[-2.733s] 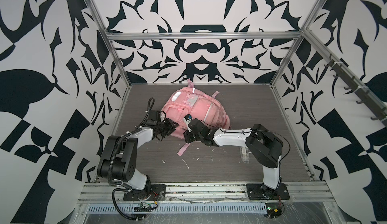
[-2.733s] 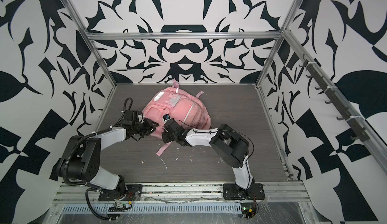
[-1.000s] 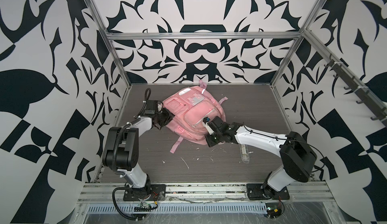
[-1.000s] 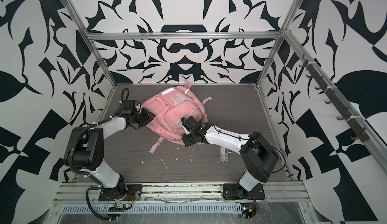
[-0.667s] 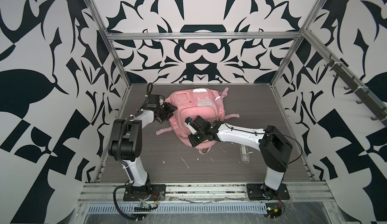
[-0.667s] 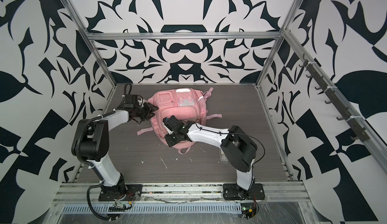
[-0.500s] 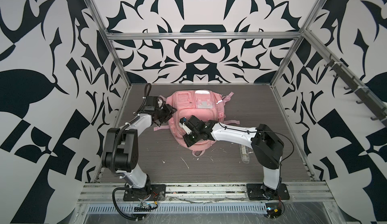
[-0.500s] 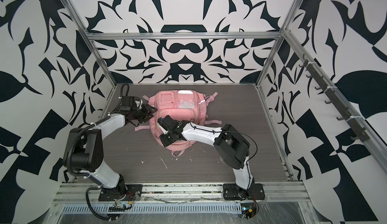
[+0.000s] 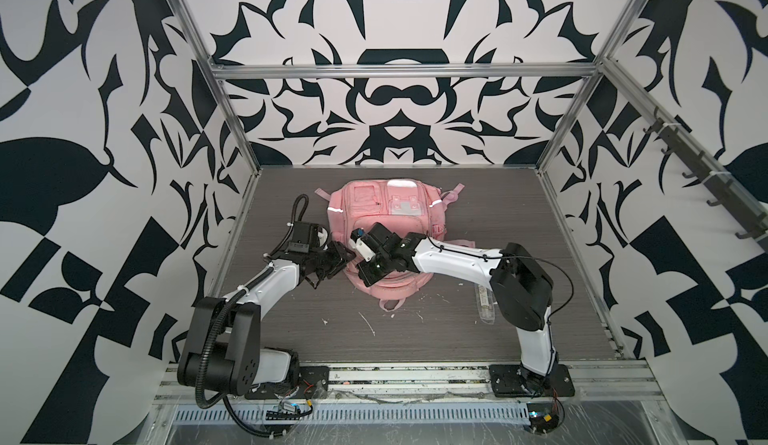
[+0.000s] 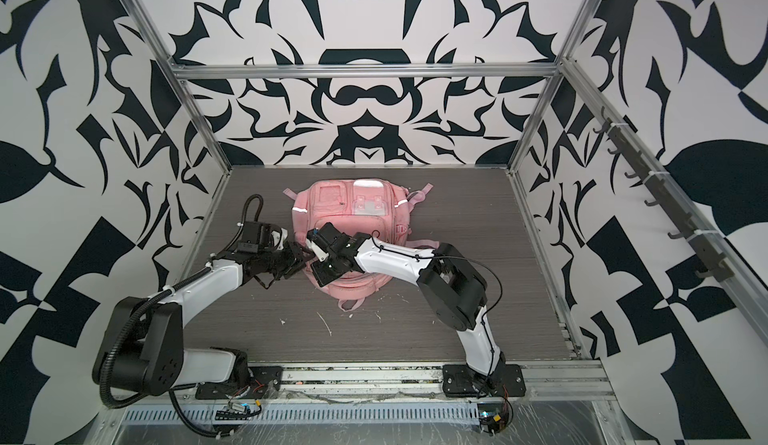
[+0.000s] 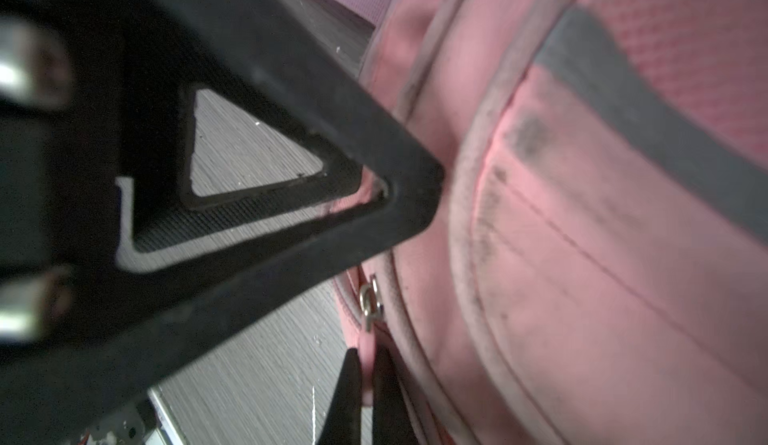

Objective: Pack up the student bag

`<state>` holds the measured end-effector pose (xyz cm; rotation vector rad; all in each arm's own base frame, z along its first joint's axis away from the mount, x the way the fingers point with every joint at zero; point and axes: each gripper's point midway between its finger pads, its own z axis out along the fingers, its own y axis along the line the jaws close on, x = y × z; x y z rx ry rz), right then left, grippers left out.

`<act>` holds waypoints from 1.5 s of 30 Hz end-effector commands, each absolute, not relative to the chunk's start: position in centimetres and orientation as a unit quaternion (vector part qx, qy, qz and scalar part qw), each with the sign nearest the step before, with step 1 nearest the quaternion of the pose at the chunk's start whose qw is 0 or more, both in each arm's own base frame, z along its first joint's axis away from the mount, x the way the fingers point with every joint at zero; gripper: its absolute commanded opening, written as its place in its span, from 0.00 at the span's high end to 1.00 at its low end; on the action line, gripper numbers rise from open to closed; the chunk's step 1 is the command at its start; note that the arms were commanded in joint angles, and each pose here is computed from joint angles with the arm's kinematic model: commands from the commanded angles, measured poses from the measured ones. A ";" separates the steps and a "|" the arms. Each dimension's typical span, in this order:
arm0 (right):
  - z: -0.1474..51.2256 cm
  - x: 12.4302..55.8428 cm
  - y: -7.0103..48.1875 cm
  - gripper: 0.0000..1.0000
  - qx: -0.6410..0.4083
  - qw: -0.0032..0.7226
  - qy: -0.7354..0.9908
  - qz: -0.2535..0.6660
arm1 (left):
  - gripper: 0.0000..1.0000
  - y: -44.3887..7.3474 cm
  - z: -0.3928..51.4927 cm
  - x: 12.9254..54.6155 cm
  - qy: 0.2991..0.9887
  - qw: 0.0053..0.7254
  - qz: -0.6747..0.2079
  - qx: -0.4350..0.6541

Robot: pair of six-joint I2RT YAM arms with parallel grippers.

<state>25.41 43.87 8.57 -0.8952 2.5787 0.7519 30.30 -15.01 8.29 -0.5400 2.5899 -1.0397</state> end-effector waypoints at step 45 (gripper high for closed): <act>9.4 25.5 34.6 1.00 -0.266 0.182 0.925 0.201 | 0.62 -14.7 11.2 41.2 0.880 0.174 -0.391 -0.206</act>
